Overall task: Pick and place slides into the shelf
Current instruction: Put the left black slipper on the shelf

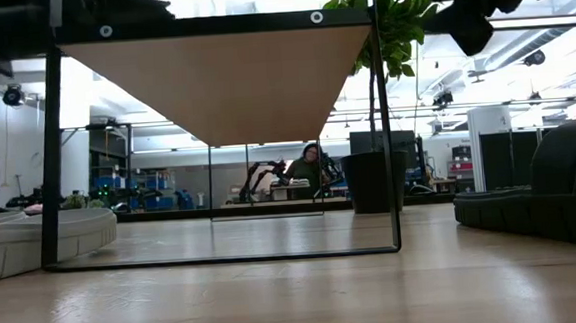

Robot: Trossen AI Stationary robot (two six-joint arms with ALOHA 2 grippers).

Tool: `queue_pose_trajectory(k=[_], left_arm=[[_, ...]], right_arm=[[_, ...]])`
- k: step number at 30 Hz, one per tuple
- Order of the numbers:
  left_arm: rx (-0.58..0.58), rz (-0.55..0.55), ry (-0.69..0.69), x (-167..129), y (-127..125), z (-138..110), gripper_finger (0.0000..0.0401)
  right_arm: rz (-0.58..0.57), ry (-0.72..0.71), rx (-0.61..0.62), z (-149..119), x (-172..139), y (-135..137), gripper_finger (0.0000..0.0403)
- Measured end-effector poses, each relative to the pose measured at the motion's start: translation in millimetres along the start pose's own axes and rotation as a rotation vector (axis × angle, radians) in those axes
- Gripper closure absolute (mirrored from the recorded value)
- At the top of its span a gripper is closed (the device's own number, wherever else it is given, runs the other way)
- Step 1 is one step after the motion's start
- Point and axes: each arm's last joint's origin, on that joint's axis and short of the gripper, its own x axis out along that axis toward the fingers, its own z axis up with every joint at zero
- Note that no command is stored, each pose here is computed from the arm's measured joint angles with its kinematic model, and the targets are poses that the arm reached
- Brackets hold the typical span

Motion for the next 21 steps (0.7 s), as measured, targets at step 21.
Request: queue_pose_trajectory(k=[21], left_arm=[[0.003,-0.003,0.018,14.9,-2.5,0.4,0.0239]], right_arm=[[0.298,0.184,0.227,2.2,-10.7,26.4,0.0209]])
